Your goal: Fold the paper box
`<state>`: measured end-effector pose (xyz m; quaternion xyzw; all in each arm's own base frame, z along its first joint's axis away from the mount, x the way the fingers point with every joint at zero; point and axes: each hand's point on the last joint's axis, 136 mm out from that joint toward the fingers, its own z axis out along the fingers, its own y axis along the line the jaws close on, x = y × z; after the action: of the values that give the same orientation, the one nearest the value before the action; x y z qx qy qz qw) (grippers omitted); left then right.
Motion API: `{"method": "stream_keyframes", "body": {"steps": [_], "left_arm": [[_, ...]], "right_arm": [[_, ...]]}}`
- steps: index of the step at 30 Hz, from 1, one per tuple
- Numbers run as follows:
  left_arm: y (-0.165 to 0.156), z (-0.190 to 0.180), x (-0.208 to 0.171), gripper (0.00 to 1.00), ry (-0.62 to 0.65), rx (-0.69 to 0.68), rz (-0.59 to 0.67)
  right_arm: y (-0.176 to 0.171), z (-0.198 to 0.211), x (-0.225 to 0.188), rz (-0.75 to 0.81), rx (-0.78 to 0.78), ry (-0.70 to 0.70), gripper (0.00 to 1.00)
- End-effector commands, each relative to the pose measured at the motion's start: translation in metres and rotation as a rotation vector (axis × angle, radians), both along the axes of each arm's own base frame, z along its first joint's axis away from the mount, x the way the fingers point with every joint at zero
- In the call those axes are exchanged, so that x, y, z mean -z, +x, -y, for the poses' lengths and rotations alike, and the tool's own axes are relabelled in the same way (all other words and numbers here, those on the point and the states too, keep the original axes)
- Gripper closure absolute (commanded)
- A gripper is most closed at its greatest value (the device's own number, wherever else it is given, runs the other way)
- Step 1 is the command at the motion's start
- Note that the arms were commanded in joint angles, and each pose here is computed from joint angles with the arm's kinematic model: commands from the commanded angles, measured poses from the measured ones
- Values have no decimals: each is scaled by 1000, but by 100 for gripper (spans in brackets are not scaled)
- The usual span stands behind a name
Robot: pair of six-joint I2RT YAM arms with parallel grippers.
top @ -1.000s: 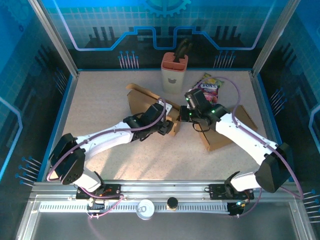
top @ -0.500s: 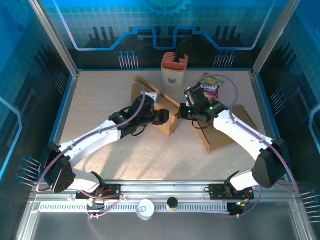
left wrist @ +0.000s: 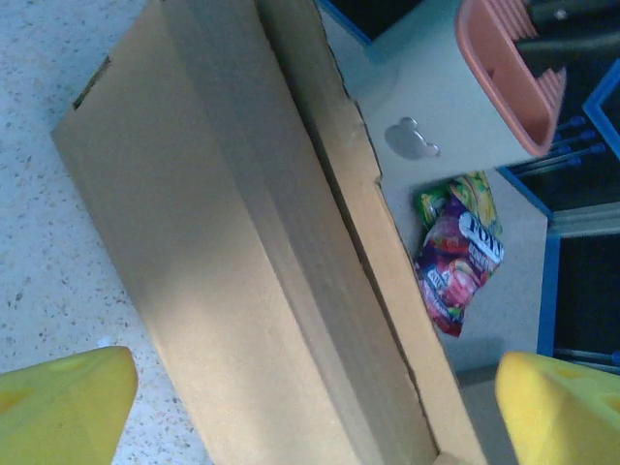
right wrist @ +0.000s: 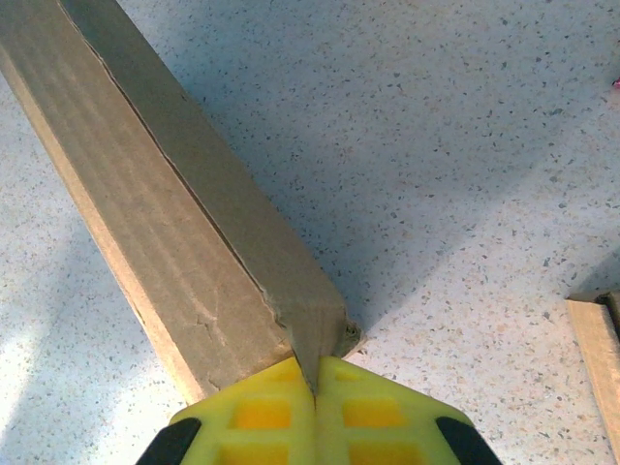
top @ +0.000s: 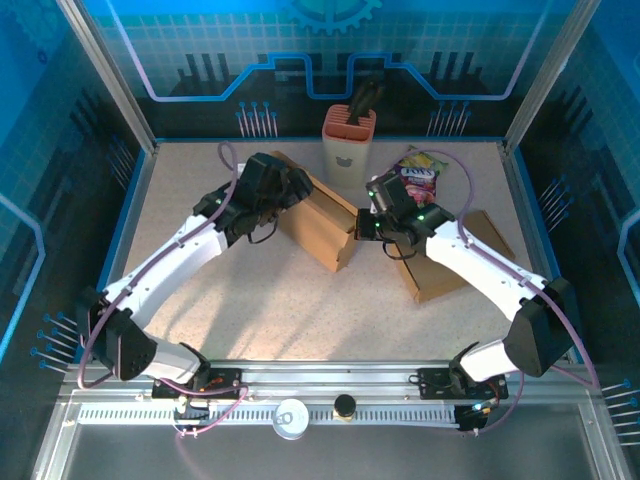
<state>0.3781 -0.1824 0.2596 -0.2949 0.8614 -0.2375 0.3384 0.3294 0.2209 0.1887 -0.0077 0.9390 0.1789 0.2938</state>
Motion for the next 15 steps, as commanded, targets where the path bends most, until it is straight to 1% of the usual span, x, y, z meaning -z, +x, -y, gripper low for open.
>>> {"method": "stream_keyframes", "body": {"steps": [1, 4, 9, 12, 15], "left_arm": [[-4, -13, 16, 2, -67, -133, -157], [8, -12, 21, 3, -167, -174, -207], [33, -9, 39, 3, -257, -227, -293], [52, -7, 44, 3, -253, -239, -285], [59, -8, 42, 2, -227, -245, -266]], "right_arm": [[0, -7, -5, 30, -27, -25, 100], [-2, -8, -7, 43, -34, -31, 100], [-4, -10, -8, 51, -44, -38, 100], [-6, -12, -8, 52, -52, -39, 100], [-7, -12, -7, 53, -58, -42, 100]]}}
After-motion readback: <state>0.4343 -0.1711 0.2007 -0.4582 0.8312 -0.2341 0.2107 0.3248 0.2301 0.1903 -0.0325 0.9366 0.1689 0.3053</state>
